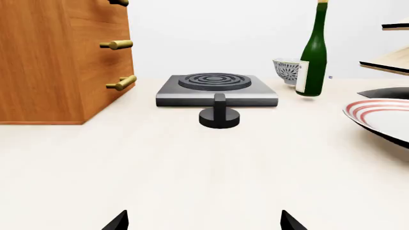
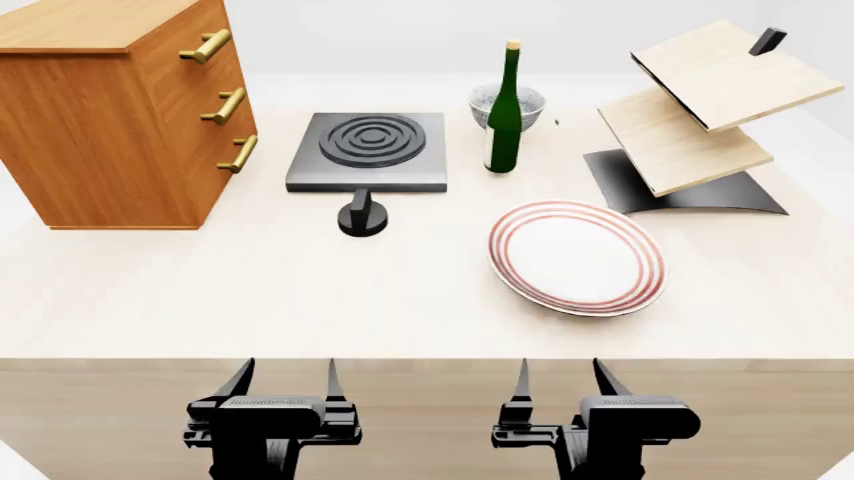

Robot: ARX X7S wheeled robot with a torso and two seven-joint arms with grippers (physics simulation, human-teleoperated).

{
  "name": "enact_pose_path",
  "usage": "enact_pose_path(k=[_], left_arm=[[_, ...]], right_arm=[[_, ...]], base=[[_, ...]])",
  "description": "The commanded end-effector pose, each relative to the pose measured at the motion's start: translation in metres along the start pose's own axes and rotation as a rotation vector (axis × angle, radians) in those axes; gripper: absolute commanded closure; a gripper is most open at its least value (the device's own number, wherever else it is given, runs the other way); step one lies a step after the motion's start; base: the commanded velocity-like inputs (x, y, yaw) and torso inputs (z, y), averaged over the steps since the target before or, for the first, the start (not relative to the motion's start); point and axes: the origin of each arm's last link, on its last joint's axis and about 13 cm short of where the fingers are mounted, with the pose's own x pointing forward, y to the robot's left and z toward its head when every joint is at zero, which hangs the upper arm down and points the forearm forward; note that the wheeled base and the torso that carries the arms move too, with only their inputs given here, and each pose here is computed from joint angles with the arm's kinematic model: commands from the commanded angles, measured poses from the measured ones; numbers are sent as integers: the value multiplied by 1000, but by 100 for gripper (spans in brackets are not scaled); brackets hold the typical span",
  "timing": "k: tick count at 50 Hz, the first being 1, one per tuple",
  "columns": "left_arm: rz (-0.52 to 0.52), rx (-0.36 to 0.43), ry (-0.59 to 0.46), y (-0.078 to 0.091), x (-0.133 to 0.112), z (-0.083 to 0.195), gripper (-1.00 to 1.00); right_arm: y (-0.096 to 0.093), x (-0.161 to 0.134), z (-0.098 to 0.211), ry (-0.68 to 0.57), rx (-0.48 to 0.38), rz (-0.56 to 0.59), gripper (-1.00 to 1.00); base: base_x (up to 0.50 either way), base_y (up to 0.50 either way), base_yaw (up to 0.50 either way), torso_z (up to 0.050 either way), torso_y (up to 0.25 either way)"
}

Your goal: Turn on the stove.

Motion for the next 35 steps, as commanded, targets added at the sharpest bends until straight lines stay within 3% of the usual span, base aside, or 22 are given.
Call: enact_pose_path(k=[1,4,9,15,19,22,26,28,35], left_arm=[[0,0,0,0,0,0,-100],[10,-2,7,1,0,-2,-100],[13,-20,6,1,-1,-3,-100],[79,30,37,5,4,-1,-100],[54,31,89,7,8,28,-100],[19,-19,107,12,9,70,-100],[-28,-81,114,14,7,108,-100],[-46,-90,69,14,3,131,-100],[-82,-40,15,14,-7,151,-100]], right_arm=[[0,0,0,0,0,0,-100],[1,-1,0,-11,-58,-4,-100],[-1,-2,1,-26,-32,-24,-100],[-1,-1,5,-16,-1,-35,-100],[-2,2,36,43,27,-35,-100],[-4,1,75,69,25,-27,-100],[-6,-2,116,28,43,15,-100],[-8,-5,142,-9,53,32,-100],[-8,-6,157,-6,47,38,-100]], base=[[0,0,0,0,0],[0,0,0,0,0],[0,0,0,0,0],[0,0,0,0,0],[0,0,0,0,0],[0,0,0,0,0],[0,0,0,0,0],[0,0,0,0,0],[0,0,0,0,0]])
